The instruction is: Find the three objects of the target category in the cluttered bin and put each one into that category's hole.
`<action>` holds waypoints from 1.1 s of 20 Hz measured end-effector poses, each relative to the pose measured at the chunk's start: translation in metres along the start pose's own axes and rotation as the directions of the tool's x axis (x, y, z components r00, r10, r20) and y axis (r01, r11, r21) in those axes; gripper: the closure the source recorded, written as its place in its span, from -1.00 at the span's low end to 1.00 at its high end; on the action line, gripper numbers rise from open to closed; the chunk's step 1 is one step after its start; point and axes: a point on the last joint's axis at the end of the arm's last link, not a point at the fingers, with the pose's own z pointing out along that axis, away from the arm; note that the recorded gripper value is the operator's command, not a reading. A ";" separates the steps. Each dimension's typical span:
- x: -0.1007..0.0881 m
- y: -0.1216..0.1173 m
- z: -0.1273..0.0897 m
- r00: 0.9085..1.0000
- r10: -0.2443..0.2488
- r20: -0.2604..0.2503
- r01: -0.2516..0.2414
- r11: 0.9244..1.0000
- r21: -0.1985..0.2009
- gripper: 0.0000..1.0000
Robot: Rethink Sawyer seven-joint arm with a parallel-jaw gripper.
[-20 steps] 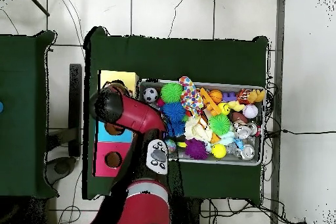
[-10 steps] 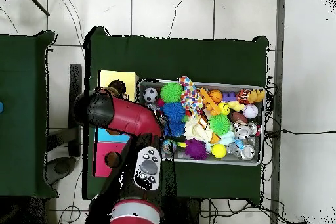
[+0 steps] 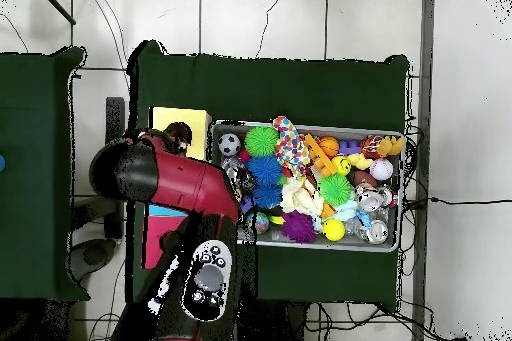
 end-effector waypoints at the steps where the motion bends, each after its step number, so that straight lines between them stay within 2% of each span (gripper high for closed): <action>1: -0.001 0.000 -0.004 1.000 -0.003 0.007 0.003 1.000 0.004 1.00; 8: -0.010 -0.003 -0.029 0.999 -0.013 0.048 0.012 1.000 0.028 1.00; 13: -0.024 -0.014 -0.051 1.000 -0.002 0.031 0.001 0.999 0.039 1.00; 17: -0.043 -0.030 -0.072 1.000 0.010 0.002 -0.010 0.999 0.039 1.00; 19: -0.052 -0.039 -0.077 1.000 0.015 -0.002 -0.015 0.999 0.041 1.00; 20: -0.064 -0.055 -0.083 1.000 0.027 0.002 -0.027 0.999 0.047 1.00; 22: -0.070 -0.063 -0.085 0.999 0.035 0.008 -0.035 0.998 0.050 1.00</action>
